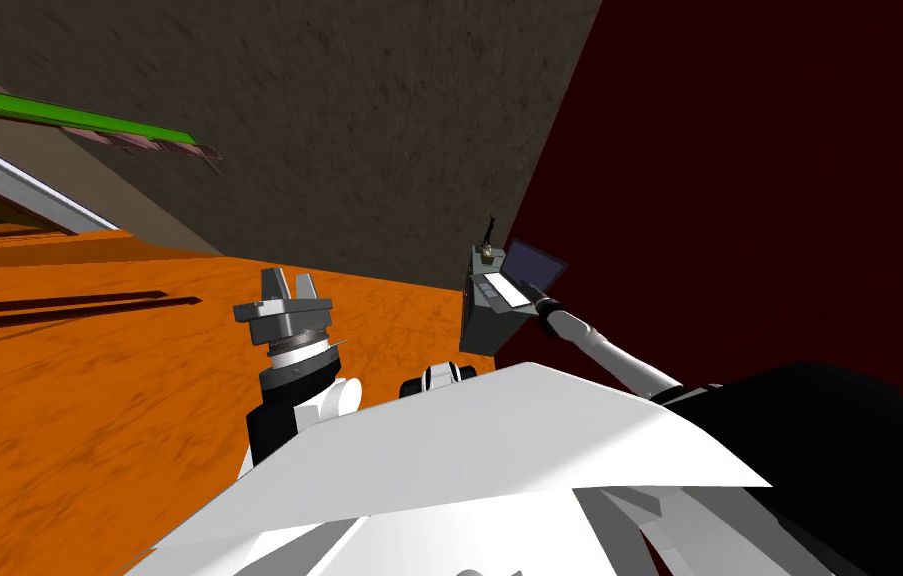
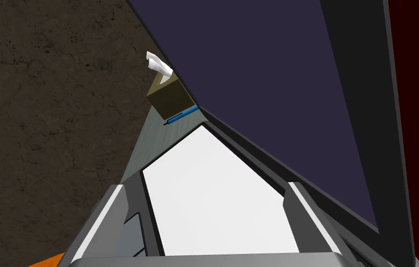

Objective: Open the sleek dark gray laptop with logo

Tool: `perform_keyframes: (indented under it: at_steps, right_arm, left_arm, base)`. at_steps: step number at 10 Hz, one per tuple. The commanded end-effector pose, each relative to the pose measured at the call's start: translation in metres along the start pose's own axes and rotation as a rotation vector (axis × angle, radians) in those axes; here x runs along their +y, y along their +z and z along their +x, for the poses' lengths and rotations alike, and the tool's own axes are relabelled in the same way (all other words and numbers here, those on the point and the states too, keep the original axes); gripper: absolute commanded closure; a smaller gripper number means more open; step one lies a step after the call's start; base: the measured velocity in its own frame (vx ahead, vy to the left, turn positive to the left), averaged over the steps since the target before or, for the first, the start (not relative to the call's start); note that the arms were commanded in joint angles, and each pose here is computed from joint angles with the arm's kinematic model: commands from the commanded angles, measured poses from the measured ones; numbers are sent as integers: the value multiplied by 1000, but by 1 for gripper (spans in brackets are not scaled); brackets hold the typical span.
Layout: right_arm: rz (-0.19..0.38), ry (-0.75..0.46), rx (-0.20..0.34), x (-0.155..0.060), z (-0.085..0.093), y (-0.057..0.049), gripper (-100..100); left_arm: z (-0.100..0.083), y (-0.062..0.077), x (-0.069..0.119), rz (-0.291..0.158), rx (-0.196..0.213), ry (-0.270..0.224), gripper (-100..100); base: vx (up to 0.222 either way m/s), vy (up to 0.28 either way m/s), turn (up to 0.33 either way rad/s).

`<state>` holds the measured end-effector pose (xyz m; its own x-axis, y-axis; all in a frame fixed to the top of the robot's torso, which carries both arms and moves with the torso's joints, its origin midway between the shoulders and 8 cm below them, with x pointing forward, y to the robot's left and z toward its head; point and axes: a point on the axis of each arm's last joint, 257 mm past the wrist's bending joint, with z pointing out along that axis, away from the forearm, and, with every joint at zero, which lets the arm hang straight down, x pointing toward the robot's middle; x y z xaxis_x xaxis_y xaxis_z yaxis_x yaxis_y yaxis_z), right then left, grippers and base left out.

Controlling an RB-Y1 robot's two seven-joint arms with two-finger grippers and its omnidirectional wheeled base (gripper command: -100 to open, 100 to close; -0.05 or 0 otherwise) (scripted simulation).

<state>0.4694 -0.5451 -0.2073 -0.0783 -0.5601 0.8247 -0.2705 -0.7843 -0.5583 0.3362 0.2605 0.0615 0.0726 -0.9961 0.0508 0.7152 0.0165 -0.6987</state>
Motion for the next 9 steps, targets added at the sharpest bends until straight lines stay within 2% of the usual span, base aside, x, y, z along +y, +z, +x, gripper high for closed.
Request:
perform_keyframes:
  at_steps: [1, 2, 4, 6, 7, 8, 9]
  right_arm:
    - [2, 39, -30, -8, -18, 11, -100]
    - [29, 63, -39, -26, -23, 18, -100]
    - [97, 12, -59, -60, -23, 32, -100]
    - [98, 9, -63, -61, -24, 32, -100]
    - [116, 57, -86, -76, -36, 43, -100]
    - [162, 78, -106, -101, -45, 49, -100]
    - [201, 62, -118, -119, -44, 53, -100]
  left_arm:
    - [0, 0, 0, 0, 0, 0, 0]
    - [0, 0, 0, 0, 0, 0, 0]
    - [0, 0, 0, 0, 0, 0, 0]
    - [0, 0, 0, 0, 0, 0, 0]
    - [0, 0, 0, 0, 0, 0, 0]
    - [0, 0, 0, 0, 0, 0, 0]
    - [0, 0, 0, 0, 0, 0, 0]
  base:
    - [-61, -37, -195]
    - [-108, -44, -75]
    - [-36, -8, 5]
    - [3, 3, 3]
    - [-69, -21, -184]
    - [-87, -44, -94]
    - [-40, -31, -10]
